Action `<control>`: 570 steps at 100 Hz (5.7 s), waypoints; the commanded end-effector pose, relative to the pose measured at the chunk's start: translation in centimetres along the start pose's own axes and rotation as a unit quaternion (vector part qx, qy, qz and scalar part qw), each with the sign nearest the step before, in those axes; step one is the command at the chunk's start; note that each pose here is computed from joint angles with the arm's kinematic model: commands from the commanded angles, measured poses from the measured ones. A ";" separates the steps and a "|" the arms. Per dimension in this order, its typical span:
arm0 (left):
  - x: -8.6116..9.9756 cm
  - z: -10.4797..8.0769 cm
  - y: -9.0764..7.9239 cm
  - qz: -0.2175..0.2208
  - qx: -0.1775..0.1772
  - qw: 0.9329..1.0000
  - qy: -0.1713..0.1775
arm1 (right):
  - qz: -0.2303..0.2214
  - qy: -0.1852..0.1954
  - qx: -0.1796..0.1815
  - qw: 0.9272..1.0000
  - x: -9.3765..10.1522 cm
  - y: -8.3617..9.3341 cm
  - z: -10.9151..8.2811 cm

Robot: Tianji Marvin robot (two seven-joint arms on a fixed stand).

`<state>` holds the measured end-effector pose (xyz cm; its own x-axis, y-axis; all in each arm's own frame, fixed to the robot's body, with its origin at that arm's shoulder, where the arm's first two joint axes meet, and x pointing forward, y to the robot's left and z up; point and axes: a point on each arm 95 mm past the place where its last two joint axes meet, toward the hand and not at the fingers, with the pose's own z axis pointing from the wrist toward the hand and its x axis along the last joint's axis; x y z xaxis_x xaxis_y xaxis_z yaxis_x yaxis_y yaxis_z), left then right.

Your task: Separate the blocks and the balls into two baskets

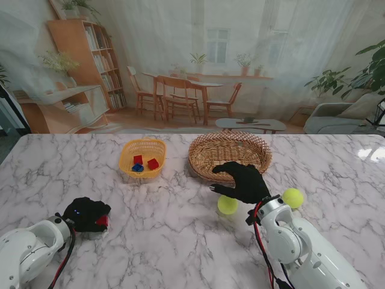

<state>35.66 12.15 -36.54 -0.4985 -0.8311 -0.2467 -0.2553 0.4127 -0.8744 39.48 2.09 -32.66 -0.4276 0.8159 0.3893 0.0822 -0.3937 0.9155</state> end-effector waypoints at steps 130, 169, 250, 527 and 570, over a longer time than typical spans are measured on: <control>-4.5 1.4 -6.6 -0.002 0.045 0.999 -0.001 | 0.000 -0.005 0.001 1.000 0.0 -0.1 -0.1; -6.8 5.1 -10.8 -0.008 0.054 0.998 -0.020 | 0.001 -0.007 0.002 1.000 0.0 -0.2 0.0; -5.3 13.6 -16.0 -0.071 0.053 0.995 -0.045 | 0.000 -0.007 0.003 1.000 -0.2 -0.3 0.0; 7.2 7.1 -11.0 -0.253 0.233 0.937 0.058 | -0.015 -0.020 -0.015 1.000 -1.2 0.2 -0.8; 6.9 7.2 -10.7 -0.225 0.217 0.947 0.070 | -0.082 -0.060 -0.046 0.994 -5.1 2.8 -3.9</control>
<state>40.85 -0.62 -31.63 -0.5356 -0.8136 0.2263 -0.1020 -0.2037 -0.9737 38.71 -3.49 -31.93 -0.3465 0.8990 0.2677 -0.0670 -0.3083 0.9489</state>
